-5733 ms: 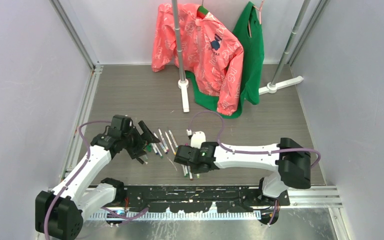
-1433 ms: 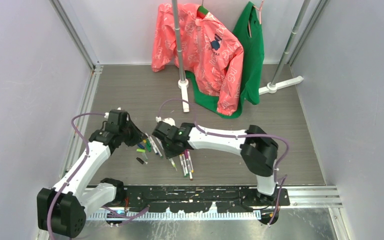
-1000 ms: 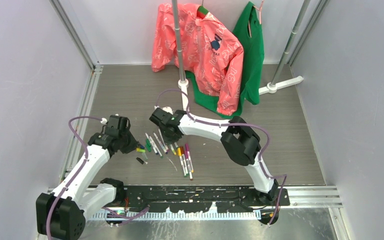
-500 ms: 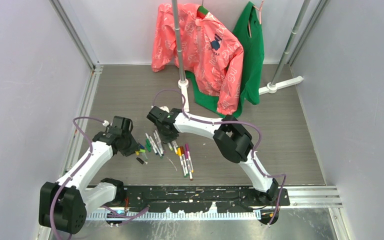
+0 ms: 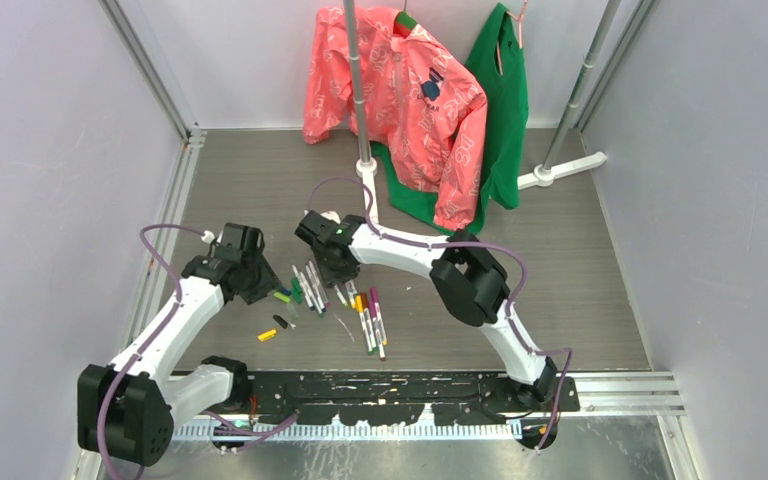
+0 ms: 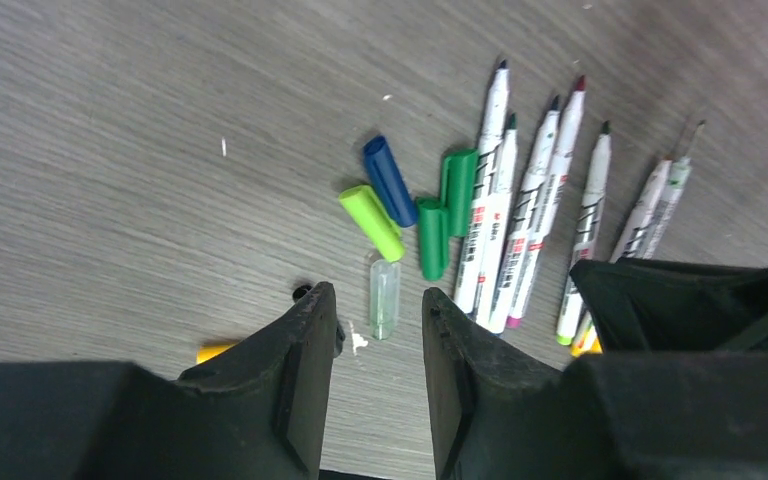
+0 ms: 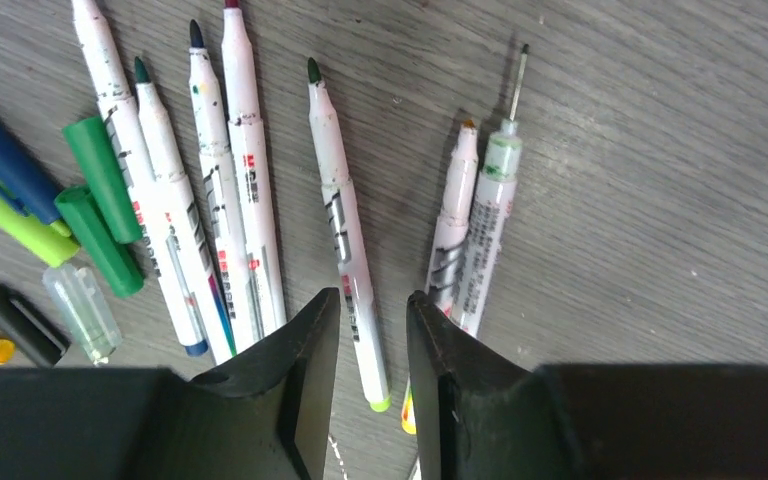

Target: Open the pen caps

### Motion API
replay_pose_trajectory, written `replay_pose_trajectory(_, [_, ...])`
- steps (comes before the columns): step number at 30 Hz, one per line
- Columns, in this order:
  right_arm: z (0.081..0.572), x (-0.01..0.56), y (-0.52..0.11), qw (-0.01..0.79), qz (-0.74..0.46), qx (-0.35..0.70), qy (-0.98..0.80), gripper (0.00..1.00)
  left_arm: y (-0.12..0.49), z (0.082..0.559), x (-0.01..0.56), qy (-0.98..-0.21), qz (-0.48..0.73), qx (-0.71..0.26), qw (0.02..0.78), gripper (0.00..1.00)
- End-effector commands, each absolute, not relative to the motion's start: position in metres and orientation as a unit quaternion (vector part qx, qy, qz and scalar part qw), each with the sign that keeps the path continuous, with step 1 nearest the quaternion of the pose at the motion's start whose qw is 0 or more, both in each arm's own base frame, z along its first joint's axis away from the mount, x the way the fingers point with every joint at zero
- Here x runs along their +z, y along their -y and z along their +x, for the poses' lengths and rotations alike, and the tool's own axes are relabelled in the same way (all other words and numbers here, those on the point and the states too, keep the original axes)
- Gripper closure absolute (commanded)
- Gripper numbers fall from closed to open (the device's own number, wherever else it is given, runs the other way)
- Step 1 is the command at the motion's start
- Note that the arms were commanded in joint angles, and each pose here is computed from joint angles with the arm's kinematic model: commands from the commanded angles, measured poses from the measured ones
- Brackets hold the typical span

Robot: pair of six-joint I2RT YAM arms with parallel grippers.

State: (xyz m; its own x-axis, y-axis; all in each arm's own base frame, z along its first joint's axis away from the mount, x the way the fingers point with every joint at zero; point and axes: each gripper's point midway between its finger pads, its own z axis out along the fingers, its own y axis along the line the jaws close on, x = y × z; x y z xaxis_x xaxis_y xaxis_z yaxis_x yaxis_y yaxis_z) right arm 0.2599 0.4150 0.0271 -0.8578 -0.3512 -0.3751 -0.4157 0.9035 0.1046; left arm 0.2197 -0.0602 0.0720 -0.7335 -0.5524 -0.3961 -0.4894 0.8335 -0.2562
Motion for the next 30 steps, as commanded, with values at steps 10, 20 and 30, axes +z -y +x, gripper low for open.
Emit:
replay_pose_trajectory(10, [0.251, 0.13, -0.364, 0.266, -0.148, 0.118, -0.945, 0.63, 0.066, 0.246, 0.126, -0.914, -0.268, -0.098, 0.287, 0.62])
replay_pose_trajectory(20, [0.214, 0.116, -0.308, 0.269, -0.1, 0.108, -0.952, 0.62, 0.081, 0.234, 0.141, -0.913, -0.241, -0.149, 0.293, 0.62])
replay_pose_trajectory(30, [0.18, 0.075, -0.304, 0.239, -0.118, 0.088, -0.96, 0.62, 0.085, 0.219, 0.143, -0.908, -0.249, -0.173, 0.289, 0.62])
